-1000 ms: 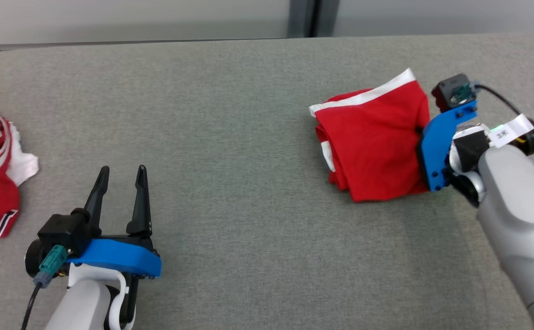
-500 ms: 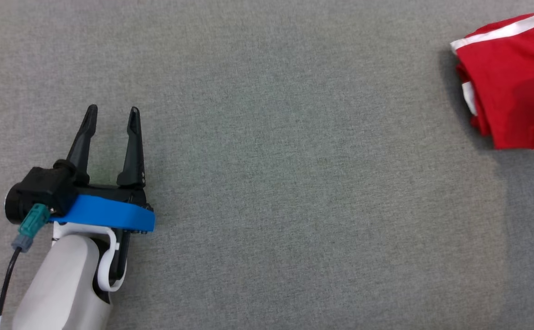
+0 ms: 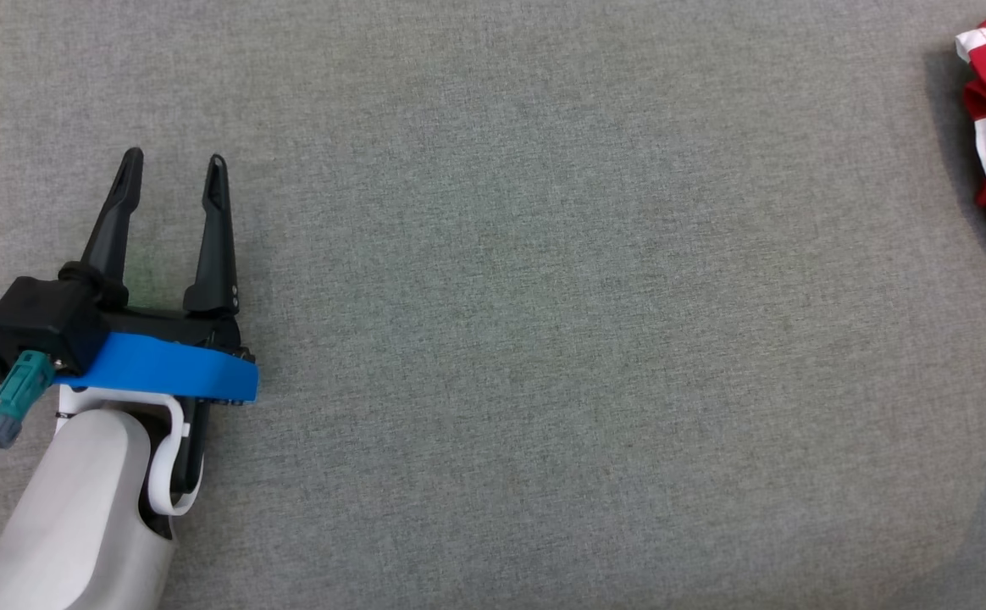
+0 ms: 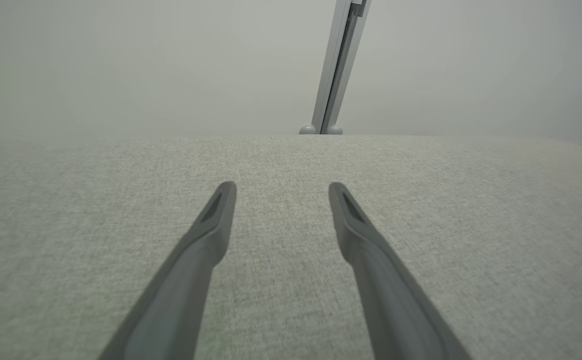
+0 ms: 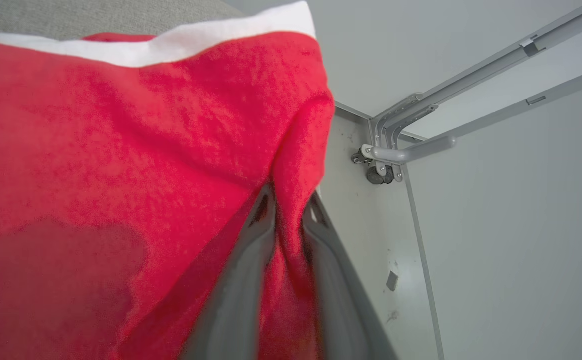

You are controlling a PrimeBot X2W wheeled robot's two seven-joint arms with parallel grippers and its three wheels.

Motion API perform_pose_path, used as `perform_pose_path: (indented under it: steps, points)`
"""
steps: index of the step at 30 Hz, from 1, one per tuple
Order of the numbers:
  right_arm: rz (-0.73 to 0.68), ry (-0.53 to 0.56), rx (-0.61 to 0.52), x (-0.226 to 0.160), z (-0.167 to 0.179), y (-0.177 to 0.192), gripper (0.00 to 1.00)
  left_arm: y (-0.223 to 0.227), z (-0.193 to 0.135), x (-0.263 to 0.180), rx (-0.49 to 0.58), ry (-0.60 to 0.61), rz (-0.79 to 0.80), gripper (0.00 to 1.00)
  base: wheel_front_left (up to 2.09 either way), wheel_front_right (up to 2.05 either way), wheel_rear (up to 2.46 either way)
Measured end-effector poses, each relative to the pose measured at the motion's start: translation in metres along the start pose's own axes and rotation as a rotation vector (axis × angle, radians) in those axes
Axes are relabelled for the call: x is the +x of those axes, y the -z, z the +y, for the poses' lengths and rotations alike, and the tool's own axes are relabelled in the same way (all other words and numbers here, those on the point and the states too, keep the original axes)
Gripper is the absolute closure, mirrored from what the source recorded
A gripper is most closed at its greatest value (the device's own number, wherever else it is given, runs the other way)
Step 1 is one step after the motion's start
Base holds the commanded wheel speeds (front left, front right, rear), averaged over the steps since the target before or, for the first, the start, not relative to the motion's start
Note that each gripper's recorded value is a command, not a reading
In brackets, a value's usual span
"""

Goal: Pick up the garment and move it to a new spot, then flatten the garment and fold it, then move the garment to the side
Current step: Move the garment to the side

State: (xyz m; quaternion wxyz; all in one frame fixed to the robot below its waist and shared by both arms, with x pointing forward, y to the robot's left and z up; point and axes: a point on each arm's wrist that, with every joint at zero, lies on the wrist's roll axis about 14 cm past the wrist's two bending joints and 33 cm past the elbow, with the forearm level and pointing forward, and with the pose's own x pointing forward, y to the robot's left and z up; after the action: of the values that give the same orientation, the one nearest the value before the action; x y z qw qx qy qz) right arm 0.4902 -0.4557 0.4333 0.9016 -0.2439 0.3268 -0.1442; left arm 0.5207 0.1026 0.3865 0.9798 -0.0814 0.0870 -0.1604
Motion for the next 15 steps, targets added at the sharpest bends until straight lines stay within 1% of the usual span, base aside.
perform_pose_path:
  steps: [1, 2, 3, 5, 9, 12, 15]
  points:
    - [-0.007, 0.005, 0.014, -0.001, -0.001, 0.000, 0.13, -0.001, 0.000, 0.000, 0.001, -0.002, -0.001, 0.00, 0.00, 0.00, 0.00]
    - [-0.018, 0.013, 0.028, -0.001, -0.002, -0.002, 0.00, -0.001, 0.000, 0.000, 0.001, -0.004, -0.003, 0.00, 0.00, 0.00, 0.00]
    - [-0.029, 0.020, 0.032, -0.002, -0.004, -0.004, 0.00, -0.002, 0.000, -0.001, 0.002, -0.005, -0.002, 0.00, 0.00, 0.00, 0.00]
    - [-0.057, 0.023, 0.004, -0.005, -0.004, -0.009, 0.00, -0.004, -0.001, -0.003, 0.002, -0.003, -0.003, 0.00, 0.00, 0.00, 0.00]
    - [-0.137, 0.010, 0.002, -0.013, 0.002, -0.023, 0.00, -0.014, -0.003, -0.011, 0.004, -0.010, -0.015, 0.00, 0.00, 0.00, 0.00]
    - [-0.233, -0.024, 0.048, -0.023, 0.016, -0.045, 0.00, -0.023, -0.002, -0.022, 0.003, -0.028, -0.030, 0.00, 0.00, 0.00, 0.00]
    - [-0.342, -0.075, 0.124, -0.040, 0.037, -0.066, 0.00, -0.032, -0.002, -0.038, -0.002, -0.055, -0.042, 0.00, 0.00, 0.00, 0.00]
